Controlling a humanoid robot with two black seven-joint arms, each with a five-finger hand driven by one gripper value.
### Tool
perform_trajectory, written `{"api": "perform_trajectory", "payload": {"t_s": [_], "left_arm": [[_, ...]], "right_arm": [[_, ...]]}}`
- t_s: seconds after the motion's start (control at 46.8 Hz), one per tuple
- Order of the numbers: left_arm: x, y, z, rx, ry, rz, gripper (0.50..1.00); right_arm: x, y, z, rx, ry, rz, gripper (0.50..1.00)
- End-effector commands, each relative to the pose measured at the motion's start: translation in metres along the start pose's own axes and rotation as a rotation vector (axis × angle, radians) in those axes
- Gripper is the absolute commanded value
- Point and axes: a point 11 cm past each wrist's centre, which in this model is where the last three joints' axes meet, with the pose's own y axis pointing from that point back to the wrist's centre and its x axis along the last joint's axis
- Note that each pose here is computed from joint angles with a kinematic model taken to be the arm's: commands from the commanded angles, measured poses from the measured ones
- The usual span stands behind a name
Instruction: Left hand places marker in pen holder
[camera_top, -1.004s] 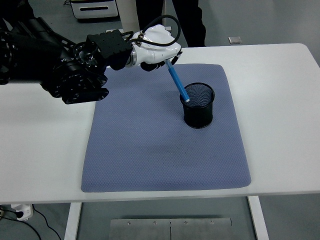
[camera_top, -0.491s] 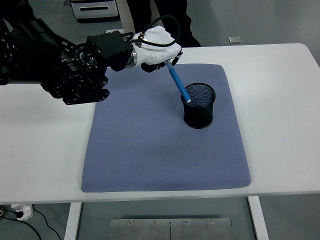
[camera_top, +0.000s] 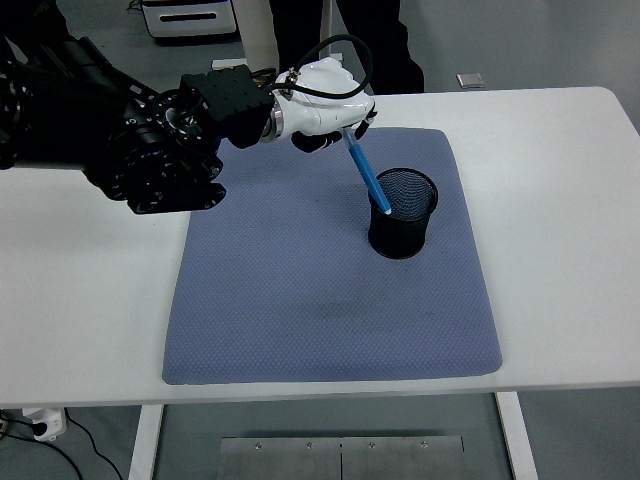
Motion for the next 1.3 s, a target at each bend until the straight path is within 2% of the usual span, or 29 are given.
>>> {"api": "perform_trajectory", "payload": {"t_s": [0.0,0.513,1.282], "left_arm": [[0.0,0.0,0.002,-0.005,0.006,0.0,0.5],[0.008,-0.001,0.006,-0.009,0.017,0.016,0.5],[0.025,-0.001,-0.015,0.124,0.17,0.056,0.5]], "right_arm": [[0.0,0.0,0.0,0.0,0.0,-0.001,1.0],[0.0,0.0,0.0,0.0,0.0,-0.001,1.0],[-0.001,0.0,0.0,0.0,0.0,-0.002,1.0]]}}
